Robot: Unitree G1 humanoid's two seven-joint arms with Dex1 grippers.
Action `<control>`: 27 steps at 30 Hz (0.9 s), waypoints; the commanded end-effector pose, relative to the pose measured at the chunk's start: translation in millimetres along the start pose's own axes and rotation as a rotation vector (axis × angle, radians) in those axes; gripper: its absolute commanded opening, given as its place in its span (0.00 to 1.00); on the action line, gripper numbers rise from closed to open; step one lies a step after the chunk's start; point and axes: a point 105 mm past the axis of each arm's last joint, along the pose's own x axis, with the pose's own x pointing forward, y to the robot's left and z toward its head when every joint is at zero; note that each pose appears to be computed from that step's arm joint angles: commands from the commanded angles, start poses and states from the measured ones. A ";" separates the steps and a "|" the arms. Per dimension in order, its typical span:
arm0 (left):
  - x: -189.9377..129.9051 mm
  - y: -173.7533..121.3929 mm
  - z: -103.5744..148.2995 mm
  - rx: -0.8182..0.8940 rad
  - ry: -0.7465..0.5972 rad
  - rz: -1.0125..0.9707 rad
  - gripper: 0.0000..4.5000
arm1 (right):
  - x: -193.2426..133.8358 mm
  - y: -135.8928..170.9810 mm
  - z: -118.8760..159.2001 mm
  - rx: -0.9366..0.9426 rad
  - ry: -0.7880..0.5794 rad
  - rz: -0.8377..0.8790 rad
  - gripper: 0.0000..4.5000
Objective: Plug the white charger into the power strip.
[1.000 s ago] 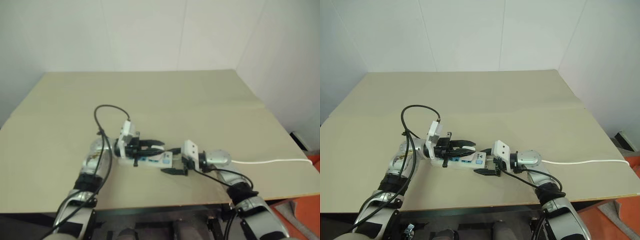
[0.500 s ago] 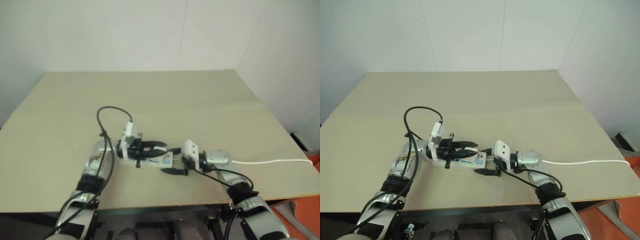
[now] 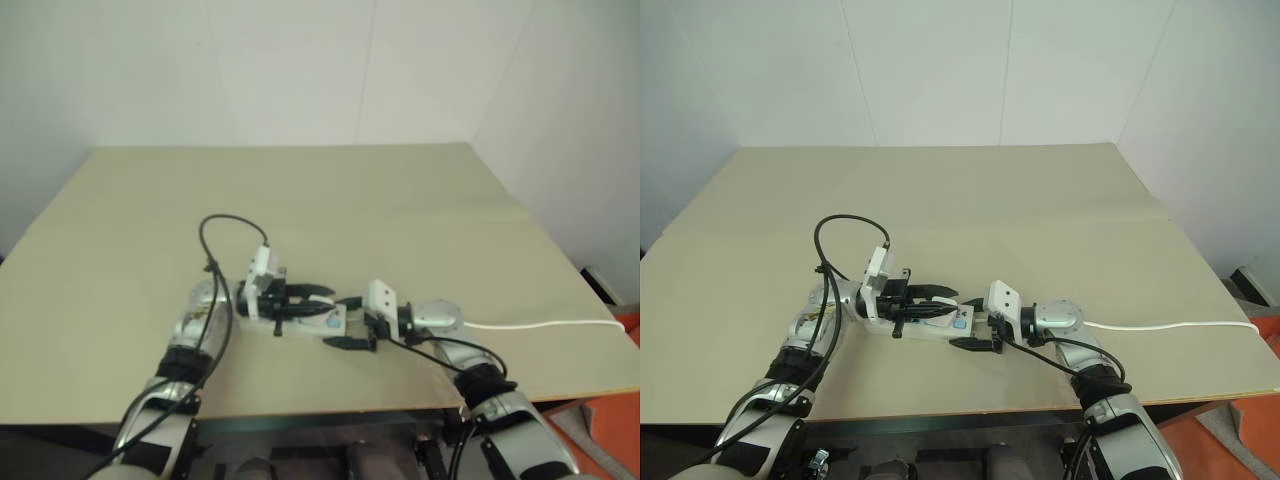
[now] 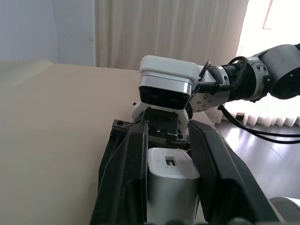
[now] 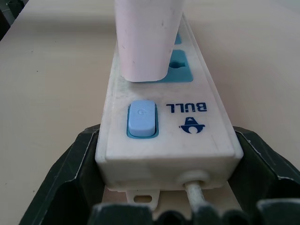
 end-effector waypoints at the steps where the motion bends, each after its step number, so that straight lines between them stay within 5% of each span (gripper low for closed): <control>1: -14.4 3.0 -13.7 -0.022 0.075 0.042 0.23 | -3.8 4.5 -12.6 0.018 0.061 0.019 0.76; 27: -21.5 1.5 -30.4 -0.004 0.224 0.000 0.23 | -4.4 3.7 -13.2 0.015 0.065 0.012 0.76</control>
